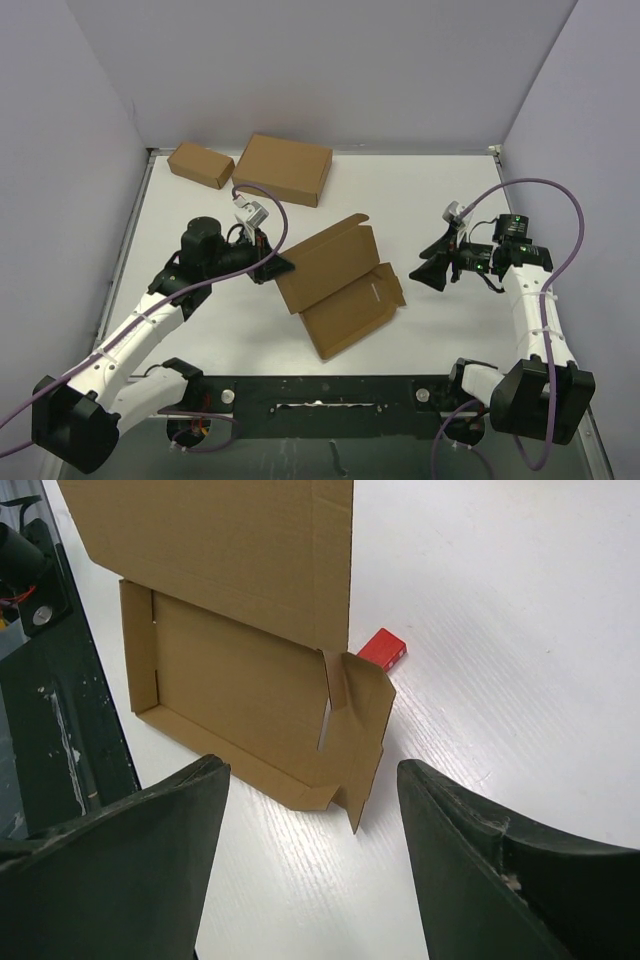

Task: Fold the paper box

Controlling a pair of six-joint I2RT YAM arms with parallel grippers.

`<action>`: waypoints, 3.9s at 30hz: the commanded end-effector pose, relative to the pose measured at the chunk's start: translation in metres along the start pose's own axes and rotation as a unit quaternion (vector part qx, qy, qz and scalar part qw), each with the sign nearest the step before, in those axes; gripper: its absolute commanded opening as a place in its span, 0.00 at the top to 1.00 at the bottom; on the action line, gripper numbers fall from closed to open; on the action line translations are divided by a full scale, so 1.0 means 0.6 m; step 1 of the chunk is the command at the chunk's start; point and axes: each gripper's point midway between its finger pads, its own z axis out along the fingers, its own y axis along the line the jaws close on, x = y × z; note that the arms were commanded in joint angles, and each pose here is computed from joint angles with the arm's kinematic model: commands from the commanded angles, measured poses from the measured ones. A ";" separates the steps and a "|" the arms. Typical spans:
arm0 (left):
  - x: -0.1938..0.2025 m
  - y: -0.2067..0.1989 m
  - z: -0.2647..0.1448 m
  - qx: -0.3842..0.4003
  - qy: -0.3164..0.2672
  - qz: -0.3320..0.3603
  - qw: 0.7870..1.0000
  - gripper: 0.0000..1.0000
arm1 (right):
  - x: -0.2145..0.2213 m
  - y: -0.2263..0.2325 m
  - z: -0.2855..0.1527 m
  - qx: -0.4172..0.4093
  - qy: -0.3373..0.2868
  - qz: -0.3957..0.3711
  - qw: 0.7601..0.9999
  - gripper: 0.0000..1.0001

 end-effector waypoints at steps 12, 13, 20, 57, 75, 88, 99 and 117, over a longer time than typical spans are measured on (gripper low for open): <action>-0.019 -0.013 -0.013 0.009 -0.027 0.010 1.000 1.00 | -0.013 -0.023 -0.009 0.022 0.011 -0.056 0.998 0.31; -0.018 -0.012 -0.013 0.010 -0.026 0.009 1.000 1.00 | -0.013 -0.024 -0.009 0.023 0.013 -0.060 0.998 0.31; -0.019 -0.010 -0.014 0.008 -0.028 0.008 1.000 1.00 | -0.011 -0.034 -0.011 0.032 0.020 -0.083 0.996 0.30; -0.031 -0.014 -0.010 0.030 -0.039 0.031 0.998 1.00 | 0.106 -0.129 0.113 0.022 0.118 0.051 0.991 0.91; -0.024 0.013 0.004 0.007 -0.039 0.022 0.999 1.00 | 0.101 -0.019 0.138 -0.128 0.095 0.043 0.986 0.91; -0.032 0.032 0.004 -0.025 -0.052 0.024 0.998 1.00 | 0.085 0.013 0.135 -0.156 0.079 0.041 0.984 0.82; -0.031 0.026 0.007 -0.012 -0.054 0.021 0.998 1.00 | 0.089 0.020 0.148 -0.167 0.088 0.047 0.981 0.69; -0.029 0.025 0.007 -0.009 -0.055 0.018 0.998 1.00 | 0.058 0.029 0.131 -0.192 0.046 0.065 0.978 0.39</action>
